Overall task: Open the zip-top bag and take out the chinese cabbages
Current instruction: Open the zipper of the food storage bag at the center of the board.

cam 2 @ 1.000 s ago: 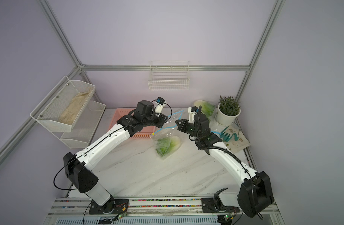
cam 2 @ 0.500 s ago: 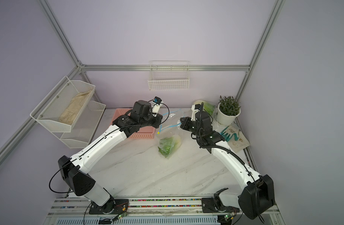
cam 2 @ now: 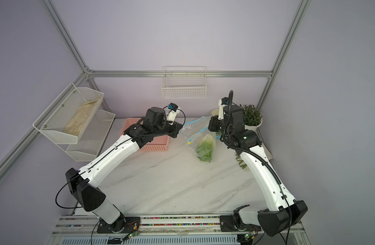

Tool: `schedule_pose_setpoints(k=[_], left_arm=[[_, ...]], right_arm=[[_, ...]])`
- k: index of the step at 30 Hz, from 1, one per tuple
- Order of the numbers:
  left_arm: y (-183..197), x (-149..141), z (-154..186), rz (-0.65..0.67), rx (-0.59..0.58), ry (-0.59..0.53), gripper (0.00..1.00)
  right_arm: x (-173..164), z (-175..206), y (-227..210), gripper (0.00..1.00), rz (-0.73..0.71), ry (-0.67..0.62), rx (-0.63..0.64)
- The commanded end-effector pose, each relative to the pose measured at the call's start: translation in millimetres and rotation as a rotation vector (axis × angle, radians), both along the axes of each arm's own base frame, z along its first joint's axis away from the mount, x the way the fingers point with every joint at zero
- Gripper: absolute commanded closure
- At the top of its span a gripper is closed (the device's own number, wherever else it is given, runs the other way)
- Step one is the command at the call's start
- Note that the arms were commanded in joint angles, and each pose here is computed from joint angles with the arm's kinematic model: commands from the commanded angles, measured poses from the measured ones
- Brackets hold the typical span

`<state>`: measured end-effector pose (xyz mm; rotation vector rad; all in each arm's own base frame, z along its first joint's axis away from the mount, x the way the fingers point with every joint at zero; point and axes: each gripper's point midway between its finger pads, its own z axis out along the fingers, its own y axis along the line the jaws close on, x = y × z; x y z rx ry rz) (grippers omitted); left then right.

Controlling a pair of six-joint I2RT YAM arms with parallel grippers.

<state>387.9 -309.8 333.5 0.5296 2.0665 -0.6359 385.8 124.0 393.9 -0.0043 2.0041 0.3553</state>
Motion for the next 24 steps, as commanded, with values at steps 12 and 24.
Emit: schedule_pose_setpoints(k=[12, 24], left_arm=[[23, -13, -32, 0.108, -0.145, 0.052, 0.84], [23, -35, -6, 0.045, -0.142, 0.048, 0.65]], right_arm=[[2, -74, 91, 1.00, 0.333, 0.178, -0.096], [-10, -68, 124, 1.00, 0.483, 0.158, 0.076]])
